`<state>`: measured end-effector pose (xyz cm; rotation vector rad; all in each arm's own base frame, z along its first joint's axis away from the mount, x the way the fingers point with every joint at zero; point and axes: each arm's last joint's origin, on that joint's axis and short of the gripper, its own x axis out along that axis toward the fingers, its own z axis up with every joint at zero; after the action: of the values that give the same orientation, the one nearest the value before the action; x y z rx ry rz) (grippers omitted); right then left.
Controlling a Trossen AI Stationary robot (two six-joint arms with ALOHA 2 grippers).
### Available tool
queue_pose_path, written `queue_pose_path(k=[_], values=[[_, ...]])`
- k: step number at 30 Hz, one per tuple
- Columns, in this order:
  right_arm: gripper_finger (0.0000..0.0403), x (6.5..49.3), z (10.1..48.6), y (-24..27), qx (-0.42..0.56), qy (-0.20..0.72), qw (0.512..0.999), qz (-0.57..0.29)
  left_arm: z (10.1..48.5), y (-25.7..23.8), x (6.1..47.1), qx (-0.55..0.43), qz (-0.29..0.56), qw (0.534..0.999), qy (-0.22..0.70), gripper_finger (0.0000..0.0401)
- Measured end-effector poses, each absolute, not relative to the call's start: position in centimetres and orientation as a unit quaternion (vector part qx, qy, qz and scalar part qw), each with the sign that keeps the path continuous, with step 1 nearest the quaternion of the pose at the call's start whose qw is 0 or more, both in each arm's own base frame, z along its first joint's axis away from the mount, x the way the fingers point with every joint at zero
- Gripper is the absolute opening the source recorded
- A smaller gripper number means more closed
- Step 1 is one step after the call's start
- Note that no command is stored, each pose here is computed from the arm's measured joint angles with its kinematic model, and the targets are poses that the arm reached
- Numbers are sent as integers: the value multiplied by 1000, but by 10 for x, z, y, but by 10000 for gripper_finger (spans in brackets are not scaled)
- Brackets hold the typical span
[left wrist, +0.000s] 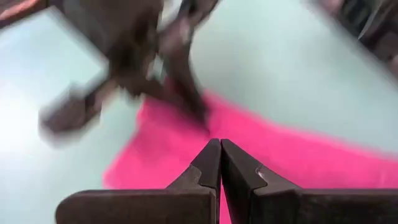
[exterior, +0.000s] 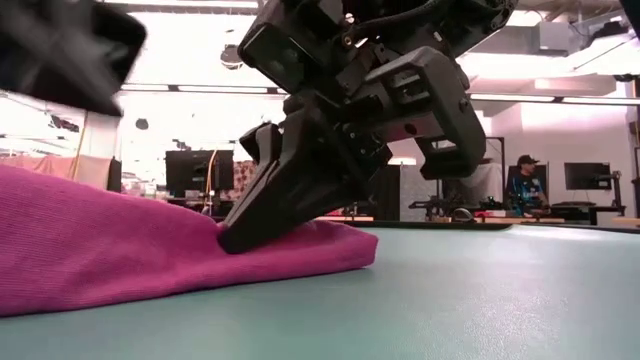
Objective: Roll towel
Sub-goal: Roll the pink towel
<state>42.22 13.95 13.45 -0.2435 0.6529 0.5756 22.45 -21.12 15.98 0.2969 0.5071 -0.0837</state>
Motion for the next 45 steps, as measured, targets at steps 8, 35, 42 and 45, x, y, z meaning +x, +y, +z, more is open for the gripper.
queue_pose_path(k=[8,35,42,45], values=[[35,422,134,140,-103,323,900,273,155,-265,214,106,38,972,208,0],[48,422,152,149,-107,272,915,278,88,-302,199,52,94,942,319,0],[103,414,184,154,-107,240,921,288,86,-296,192,99,102,927,348,0],[133,412,187,153,-106,247,921,282,86,-294,190,102,107,923,355,0]])
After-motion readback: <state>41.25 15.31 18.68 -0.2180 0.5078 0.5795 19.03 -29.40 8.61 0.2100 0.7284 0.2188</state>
